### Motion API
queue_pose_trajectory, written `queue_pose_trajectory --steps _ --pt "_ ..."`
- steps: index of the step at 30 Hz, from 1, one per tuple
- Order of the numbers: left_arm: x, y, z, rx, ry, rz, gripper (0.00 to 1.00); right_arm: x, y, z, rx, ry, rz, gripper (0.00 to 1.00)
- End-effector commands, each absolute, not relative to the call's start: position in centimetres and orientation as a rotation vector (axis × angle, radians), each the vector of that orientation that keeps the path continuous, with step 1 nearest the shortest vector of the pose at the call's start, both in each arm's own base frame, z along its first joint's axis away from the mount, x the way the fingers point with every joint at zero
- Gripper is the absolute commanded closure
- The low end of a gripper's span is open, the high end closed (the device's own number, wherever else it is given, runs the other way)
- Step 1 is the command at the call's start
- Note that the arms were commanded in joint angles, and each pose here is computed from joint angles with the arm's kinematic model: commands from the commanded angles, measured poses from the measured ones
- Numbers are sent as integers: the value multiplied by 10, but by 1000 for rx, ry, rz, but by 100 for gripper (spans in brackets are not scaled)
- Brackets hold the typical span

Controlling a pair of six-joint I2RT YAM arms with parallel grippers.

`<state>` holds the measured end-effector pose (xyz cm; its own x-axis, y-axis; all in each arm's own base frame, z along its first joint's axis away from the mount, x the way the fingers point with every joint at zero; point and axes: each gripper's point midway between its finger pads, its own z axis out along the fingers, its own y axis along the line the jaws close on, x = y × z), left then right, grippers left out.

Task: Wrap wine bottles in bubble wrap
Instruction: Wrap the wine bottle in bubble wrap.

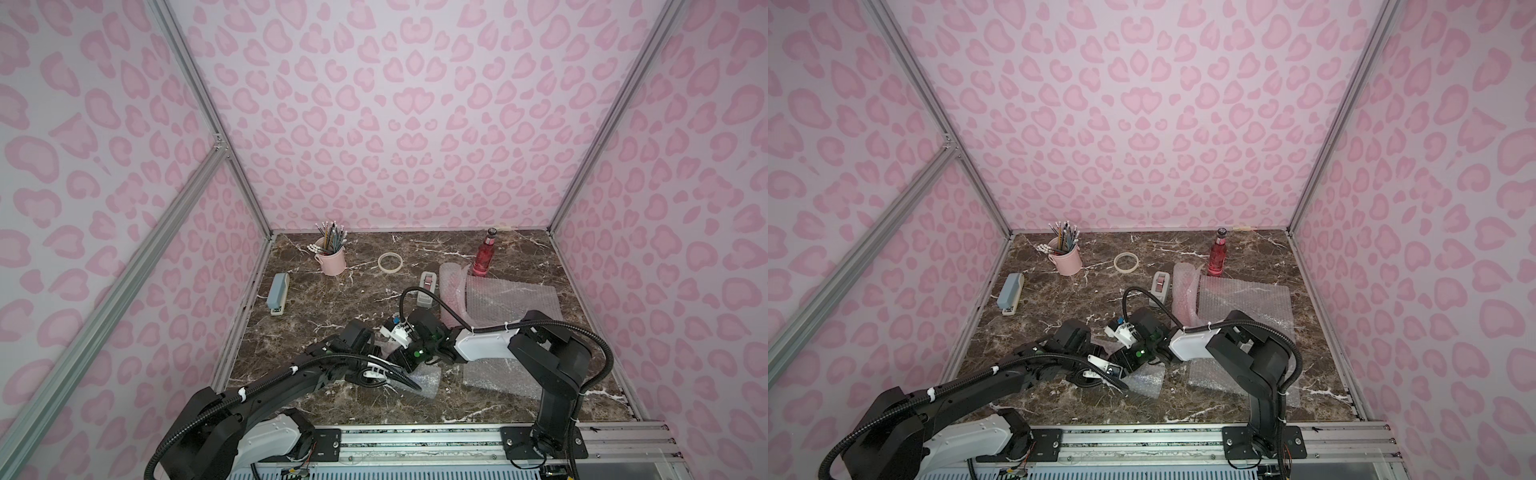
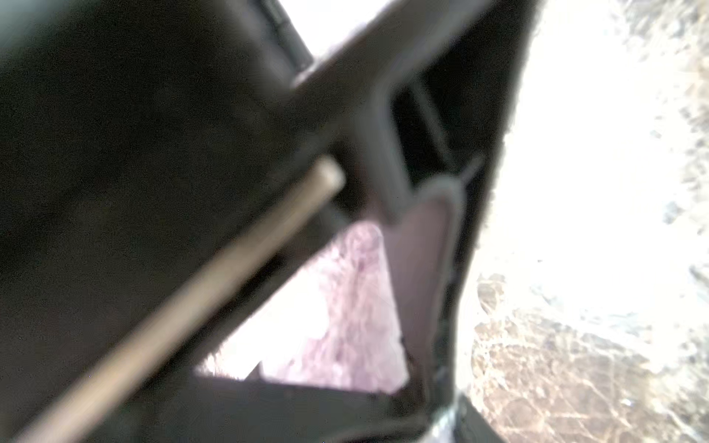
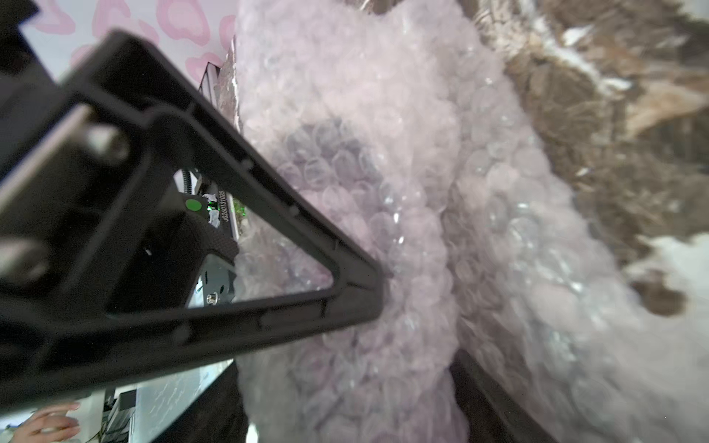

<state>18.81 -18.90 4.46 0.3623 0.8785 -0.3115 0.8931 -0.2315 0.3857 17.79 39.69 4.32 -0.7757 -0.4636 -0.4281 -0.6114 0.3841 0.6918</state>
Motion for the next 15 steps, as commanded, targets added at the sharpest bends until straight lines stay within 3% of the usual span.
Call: queue_pose_trajectory --steps 1,15 --pt "187 -162 32 2148 1693 43 38 168 390 47 -994 2478 1352 19" --pt "187 -156 40 2085 1773 -21 38 191 358 82 -948 2383 1248 18"
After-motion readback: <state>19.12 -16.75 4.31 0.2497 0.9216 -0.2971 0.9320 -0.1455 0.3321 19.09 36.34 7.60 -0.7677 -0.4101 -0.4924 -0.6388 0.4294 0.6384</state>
